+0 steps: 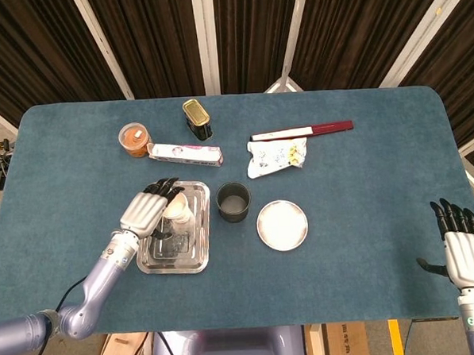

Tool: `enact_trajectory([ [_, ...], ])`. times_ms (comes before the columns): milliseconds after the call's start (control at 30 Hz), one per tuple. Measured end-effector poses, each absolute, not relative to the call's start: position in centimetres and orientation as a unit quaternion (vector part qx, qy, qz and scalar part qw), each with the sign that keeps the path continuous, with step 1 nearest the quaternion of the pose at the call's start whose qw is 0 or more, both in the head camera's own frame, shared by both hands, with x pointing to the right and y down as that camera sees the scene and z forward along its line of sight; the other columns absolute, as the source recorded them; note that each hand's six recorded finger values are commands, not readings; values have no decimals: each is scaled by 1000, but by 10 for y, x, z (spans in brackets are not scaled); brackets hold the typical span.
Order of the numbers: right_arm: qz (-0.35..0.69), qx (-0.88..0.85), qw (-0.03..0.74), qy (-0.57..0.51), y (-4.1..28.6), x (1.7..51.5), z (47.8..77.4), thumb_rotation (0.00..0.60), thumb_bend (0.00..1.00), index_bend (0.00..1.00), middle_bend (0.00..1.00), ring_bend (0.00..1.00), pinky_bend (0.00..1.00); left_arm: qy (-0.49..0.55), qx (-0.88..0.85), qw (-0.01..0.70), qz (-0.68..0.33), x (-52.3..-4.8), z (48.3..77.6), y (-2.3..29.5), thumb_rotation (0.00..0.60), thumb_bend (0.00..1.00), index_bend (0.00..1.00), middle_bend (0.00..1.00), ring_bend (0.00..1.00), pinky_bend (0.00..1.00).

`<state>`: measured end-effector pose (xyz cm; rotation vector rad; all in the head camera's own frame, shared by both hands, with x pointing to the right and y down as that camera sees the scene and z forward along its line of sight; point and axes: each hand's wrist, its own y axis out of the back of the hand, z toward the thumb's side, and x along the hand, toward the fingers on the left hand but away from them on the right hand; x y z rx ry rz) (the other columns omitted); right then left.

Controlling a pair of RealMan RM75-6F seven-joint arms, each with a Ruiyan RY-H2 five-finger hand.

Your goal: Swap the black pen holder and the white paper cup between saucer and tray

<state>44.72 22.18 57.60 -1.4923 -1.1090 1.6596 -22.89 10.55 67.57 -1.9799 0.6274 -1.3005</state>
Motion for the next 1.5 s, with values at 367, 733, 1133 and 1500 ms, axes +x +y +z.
enact_trajectory([
  [367, 635, -564, 314, -424, 220, 450, 581, 600, 0, 0, 0, 0, 0, 237, -757, 339, -506, -221, 694, 103, 600, 346, 253, 217, 187, 296],
  [733, 628, -565, 318, -431, 220, 448, 580, 600, 0, 0, 0, 4, 0, 262, -766, 353, -469, -214, 682, 98, 600, 505, 397, 397, 353, 424],
  [1133, 626, -560, 314, -443, 219, 451, 577, 600, 0, 0, 0, 6, 0, 277, -795, 357, -403, -204, 629, 106, 600, 483, 371, 355, 349, 407],
  [1500, 620, -555, 314, -458, 217, 456, 571, 600, 0, 0, 0, 9, 0, 179, -835, 373, -362, -146, 613, 152, 600, 473, 371, 337, 340, 402],
])
